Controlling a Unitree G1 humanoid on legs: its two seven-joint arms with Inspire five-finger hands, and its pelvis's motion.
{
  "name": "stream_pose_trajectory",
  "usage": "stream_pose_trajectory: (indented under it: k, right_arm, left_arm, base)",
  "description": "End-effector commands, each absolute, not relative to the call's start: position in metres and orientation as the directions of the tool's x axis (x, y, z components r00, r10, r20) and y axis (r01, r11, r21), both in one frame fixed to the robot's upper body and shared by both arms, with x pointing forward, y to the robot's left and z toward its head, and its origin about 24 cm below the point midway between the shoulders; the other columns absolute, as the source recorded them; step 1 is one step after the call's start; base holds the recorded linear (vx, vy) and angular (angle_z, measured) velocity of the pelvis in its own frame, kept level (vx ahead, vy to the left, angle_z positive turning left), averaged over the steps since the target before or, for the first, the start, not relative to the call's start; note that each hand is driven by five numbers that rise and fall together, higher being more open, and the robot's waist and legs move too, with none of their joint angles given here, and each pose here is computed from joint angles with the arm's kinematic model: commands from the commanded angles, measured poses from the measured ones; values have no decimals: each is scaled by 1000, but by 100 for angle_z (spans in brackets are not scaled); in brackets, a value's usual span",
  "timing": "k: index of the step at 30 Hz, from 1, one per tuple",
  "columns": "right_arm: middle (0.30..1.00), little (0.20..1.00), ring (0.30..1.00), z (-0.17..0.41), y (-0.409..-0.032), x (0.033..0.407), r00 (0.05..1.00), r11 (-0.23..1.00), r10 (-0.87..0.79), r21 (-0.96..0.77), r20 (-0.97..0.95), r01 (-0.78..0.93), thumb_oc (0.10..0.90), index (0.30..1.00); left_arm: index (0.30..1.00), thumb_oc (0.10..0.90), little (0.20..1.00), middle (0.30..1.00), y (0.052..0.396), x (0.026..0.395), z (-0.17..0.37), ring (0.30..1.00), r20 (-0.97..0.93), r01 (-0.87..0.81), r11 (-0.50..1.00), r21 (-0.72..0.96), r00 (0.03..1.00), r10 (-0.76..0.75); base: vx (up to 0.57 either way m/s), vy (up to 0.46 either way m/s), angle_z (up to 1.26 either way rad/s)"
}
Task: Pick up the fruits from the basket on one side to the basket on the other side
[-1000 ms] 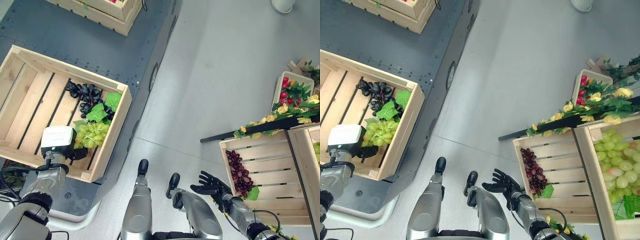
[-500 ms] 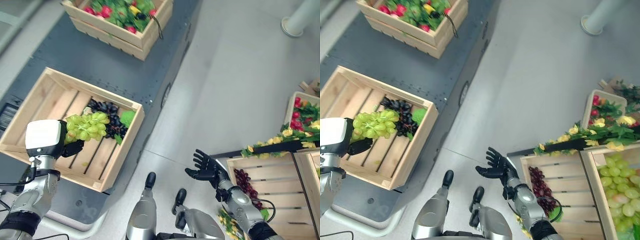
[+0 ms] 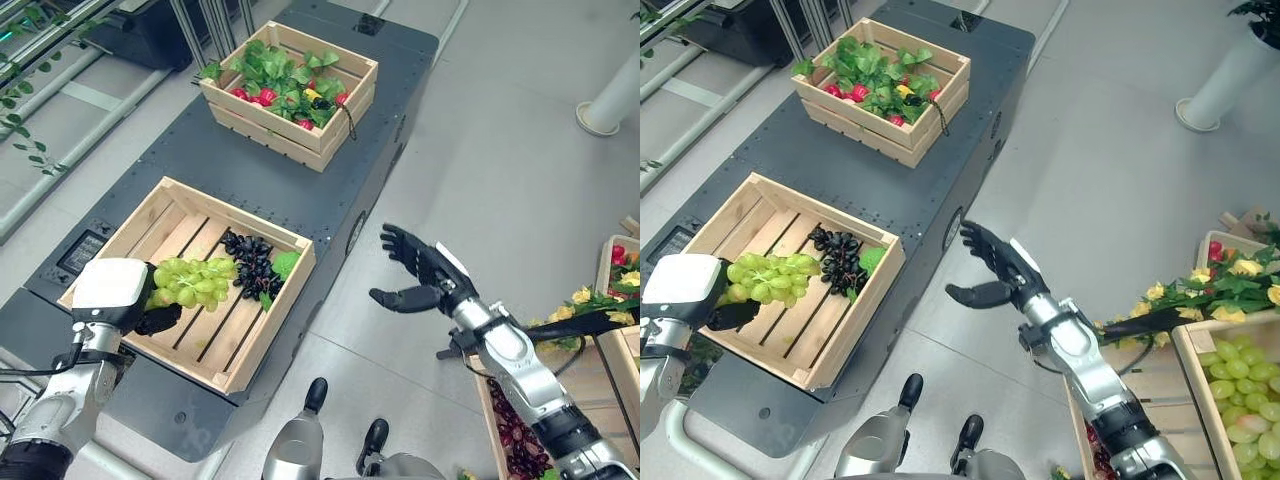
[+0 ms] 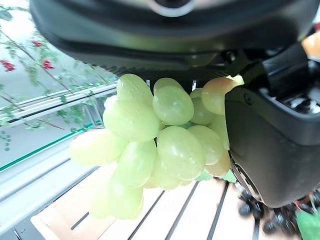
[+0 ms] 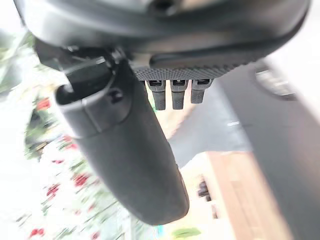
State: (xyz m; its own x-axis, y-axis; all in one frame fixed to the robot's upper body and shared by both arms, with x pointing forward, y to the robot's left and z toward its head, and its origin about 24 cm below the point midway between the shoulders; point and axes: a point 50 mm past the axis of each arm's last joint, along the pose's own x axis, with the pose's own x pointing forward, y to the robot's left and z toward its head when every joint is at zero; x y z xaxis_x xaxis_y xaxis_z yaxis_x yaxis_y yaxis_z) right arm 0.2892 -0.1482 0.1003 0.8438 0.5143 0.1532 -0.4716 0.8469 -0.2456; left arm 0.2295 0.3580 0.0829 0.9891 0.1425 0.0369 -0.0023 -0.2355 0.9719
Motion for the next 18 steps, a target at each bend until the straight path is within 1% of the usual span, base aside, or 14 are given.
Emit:
stream_pose_trajectory:
  k: [1,2,4,6,9,10,11,14,18]
  right_arm:
    - [900,900,900,141,-113,273,649,740,667,-424,366,-522,800,900]
    - [900,900,900,150,-105,273,611,714,695,-463,380,-524,800,900]
    - [900,900,900,156,-99,275,591,701,709,-484,386,-524,800,900]
    - [900,900,900,168,-88,274,538,669,741,-512,402,-539,800,900]
    - [900,900,900,172,-80,273,518,663,748,-511,415,-547,800,900]
    - [900,900,900,172,-73,272,504,654,756,-518,418,-552,800,900]
    - [900,900,900,171,-71,272,500,649,760,-515,414,-560,800,900]
    - [900,900,900,170,-65,271,480,625,781,-514,400,-588,800,900]
    - [900,900,900,170,-60,272,468,610,792,-519,391,-598,800,900]
  left_arm:
    - [300,400,300,300,362,247,133,300,175,-140,-328,934,981,80]
    - [300,400,300,300,357,251,138,300,172,-145,-319,937,984,57]
    - [300,400,300,300,353,254,145,300,170,-150,-308,939,985,39]
    - [300,400,300,300,346,259,151,300,178,-168,-288,943,984,8]
    - [300,400,300,300,343,261,155,300,186,-182,-257,949,983,-9]
    - [300,400,300,300,338,264,158,300,196,-194,-171,966,981,-9]
    - [300,400,300,300,336,264,159,300,201,-201,-157,967,980,-17]
    - [300,400,300,300,331,266,160,300,207,-211,-124,970,977,-41]
    - [300,400,300,300,320,271,174,300,221,-233,-120,965,970,-103]
  base:
    - [-6,-43,1]
    - [-5,-40,3]
    - [-3,-37,7]
    - [-3,-37,10]
    - [-5,-31,18]
    - [-9,-27,12]
    - [-16,-37,7]
    - [0,0,0]
    - [-11,-34,8]
